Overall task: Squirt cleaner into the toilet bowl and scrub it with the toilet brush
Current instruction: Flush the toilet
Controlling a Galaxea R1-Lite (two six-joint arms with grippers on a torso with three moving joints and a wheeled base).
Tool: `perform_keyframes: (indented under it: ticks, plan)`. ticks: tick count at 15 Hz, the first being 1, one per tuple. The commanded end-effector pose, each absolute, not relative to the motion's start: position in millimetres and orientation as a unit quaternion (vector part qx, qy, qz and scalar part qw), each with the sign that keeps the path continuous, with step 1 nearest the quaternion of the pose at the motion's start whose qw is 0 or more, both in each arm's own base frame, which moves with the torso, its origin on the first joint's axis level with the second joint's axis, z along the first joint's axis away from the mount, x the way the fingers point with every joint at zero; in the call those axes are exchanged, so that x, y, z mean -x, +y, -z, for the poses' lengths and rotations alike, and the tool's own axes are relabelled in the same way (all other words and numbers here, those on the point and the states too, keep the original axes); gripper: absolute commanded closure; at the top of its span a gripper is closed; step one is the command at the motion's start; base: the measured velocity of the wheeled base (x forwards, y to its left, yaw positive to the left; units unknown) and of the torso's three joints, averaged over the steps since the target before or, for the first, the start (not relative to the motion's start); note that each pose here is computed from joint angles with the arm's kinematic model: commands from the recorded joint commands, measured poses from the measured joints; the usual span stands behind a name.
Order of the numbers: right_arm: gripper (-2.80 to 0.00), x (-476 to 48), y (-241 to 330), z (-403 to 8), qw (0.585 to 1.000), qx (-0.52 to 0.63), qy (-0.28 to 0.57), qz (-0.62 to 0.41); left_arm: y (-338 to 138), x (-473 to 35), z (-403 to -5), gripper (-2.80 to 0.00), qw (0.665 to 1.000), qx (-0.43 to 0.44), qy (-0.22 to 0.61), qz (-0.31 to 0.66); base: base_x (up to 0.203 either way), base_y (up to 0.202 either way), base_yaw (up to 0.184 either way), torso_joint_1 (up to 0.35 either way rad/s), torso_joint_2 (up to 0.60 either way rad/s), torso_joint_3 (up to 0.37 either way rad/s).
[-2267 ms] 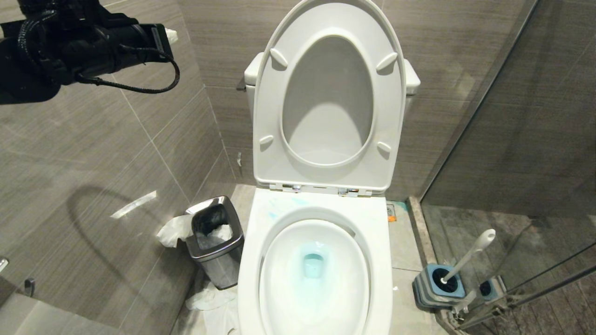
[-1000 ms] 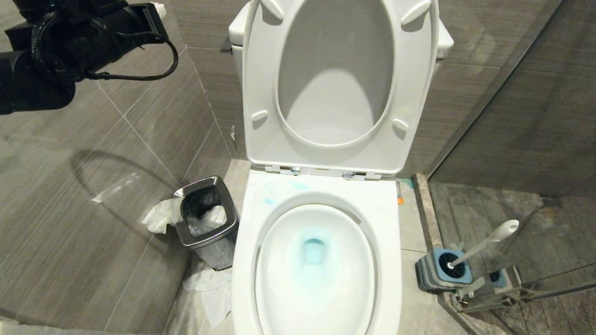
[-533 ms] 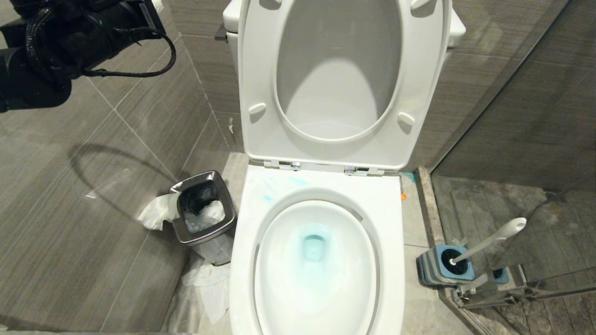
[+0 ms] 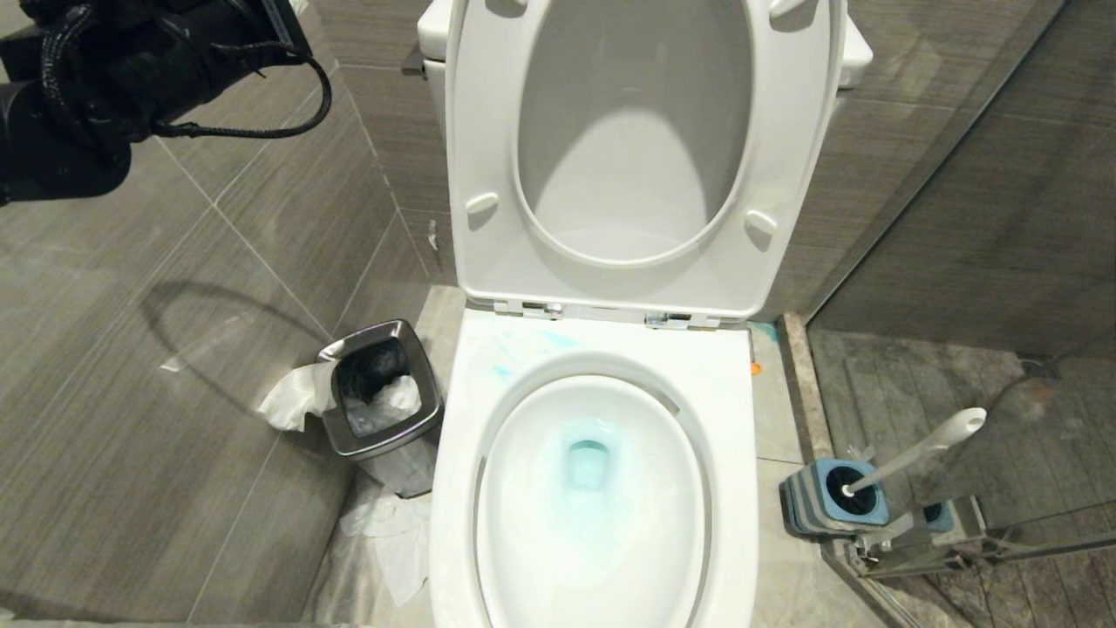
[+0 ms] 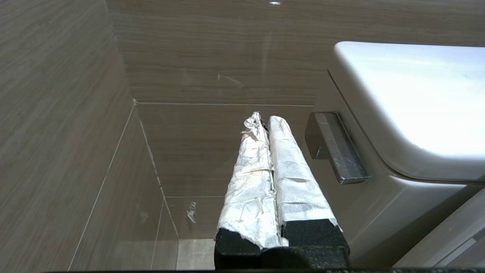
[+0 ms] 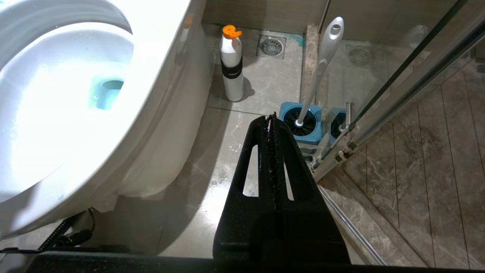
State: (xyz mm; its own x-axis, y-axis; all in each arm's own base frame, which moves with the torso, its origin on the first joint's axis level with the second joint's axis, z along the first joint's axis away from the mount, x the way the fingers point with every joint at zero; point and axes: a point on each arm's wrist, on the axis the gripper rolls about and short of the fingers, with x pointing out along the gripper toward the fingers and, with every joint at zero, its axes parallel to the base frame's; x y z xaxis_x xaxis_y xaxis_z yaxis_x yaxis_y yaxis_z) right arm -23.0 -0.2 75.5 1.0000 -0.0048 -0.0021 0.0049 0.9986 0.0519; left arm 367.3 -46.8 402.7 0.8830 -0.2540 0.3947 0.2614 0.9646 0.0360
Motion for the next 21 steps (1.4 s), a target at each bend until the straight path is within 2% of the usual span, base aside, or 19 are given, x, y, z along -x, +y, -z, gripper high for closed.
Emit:
perform_keyframes:
  ticks: [1,9,21]
  plan:
    - [0.00,22.9,-0.2,-75.4,1.000,-0.026,0.001,0.002,-48.2,-364.4,-405.4,0.00,0.969,0.010,-0.206,0.133,0.000,0.000,0.000,0.000,0.00,0.000]
    - [0.00,22.9,-0.2,-75.4,1.000,-0.026,0.001,0.002,-48.8,-360.0,-409.2,0.00,0.968,0.010,-0.212,0.133,0.000,0.000,0.000,0.001,0.00,-0.033]
    - [0.00,22.9,-0.2,-75.4,1.000,-0.026,0.001,0.002,-87.4,-364.5,-403.4,0.00,0.953,0.048,-0.232,0.187,0.000,0.000,0.000,0.000,0.00,0.000]
